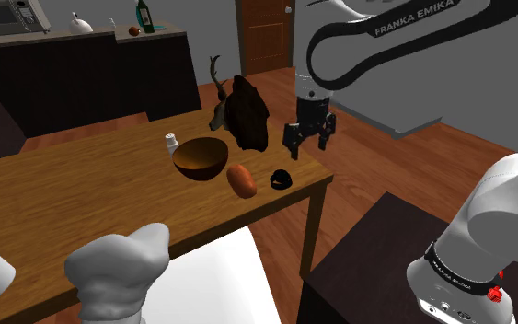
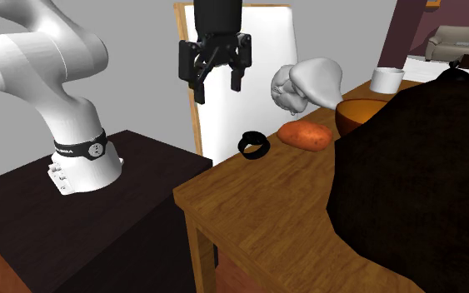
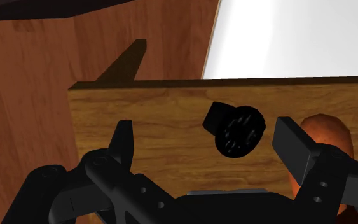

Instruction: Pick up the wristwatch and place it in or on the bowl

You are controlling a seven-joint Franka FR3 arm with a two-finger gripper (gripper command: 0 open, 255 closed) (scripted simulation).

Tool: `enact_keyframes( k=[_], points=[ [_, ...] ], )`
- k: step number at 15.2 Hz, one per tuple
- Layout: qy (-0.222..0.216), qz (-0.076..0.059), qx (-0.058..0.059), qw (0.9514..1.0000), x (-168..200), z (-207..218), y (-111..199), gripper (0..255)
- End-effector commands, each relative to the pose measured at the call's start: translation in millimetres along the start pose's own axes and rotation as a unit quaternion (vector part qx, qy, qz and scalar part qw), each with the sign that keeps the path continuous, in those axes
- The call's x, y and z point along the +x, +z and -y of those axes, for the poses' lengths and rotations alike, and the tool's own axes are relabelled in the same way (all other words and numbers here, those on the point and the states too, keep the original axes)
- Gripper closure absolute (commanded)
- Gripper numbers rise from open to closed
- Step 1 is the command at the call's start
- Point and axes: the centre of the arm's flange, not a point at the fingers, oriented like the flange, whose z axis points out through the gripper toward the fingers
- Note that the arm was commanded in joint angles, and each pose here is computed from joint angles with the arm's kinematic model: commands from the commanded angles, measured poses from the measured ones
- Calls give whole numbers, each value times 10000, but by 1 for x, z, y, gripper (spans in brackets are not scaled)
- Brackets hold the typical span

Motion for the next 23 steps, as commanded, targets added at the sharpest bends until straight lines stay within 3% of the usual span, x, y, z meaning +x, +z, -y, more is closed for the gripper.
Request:
enact_keyframes(
  k=[1,7,15,23],
  points=[
    [51,-25,-9,10000,15,14,20,0],
    [198,-80,-56,9998,57,52,75,0],
    [207,-84,-59,9997,60,54,118,0],
    [207,-84,-59,9997,60,54,118,0]
  ],
)
